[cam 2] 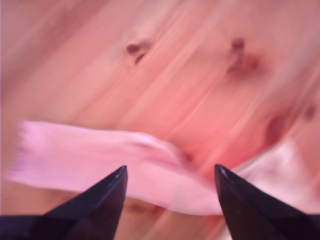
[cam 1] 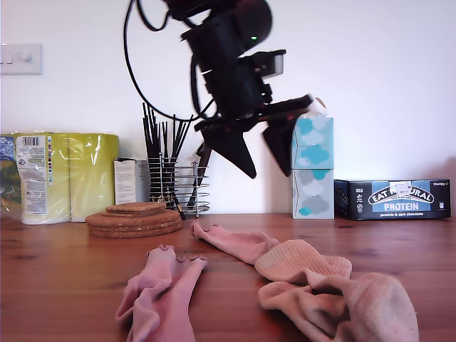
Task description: Pair up the socks based on colour and pattern, by placing each sock on top of its pair
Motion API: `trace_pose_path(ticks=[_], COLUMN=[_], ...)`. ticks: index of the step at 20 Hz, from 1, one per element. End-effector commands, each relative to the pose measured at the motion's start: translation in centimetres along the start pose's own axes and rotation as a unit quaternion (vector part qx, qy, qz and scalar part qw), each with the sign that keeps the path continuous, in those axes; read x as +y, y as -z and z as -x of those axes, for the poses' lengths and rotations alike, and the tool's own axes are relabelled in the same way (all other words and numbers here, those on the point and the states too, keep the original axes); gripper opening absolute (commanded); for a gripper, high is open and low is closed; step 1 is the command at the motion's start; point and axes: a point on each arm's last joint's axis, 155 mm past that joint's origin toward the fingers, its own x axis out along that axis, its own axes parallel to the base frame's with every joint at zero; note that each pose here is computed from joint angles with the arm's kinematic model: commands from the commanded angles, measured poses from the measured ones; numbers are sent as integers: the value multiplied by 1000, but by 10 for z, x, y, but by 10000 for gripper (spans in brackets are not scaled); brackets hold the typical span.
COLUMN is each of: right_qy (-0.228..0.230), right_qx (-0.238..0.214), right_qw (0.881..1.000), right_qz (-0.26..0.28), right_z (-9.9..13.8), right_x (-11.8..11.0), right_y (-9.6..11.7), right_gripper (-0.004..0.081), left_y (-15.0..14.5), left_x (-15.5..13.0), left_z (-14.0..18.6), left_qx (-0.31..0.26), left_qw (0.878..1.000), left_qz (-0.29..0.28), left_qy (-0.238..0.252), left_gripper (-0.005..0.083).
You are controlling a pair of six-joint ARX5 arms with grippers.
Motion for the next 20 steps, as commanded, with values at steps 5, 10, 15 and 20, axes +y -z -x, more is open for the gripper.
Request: trace_pose_path(ticks=[5, 10, 15, 20], right_qy=[-16, -28, -37, -40], right_qx=[-12, -21, -28, -30], right_qw=[1000, 999, 999, 999], right_qz=[4, 10, 11, 12], right_z=[-1, -1, 0, 0], right_x=[6, 11, 14, 15], right_y=[-4, -8, -12, -13], right_gripper=[-13, -13, -13, -13], left_y=[61, 47, 45, 71], left_x=[20, 12, 8, 7], left_z=[-48, -65, -68, -83], left_qx=[126, 100, 98, 140], left_qw=[973, 963, 960, 955], left_qz=[192, 250, 261, 260], left_qy=[-20, 9, 18, 6], left_gripper=[612, 612, 610, 606])
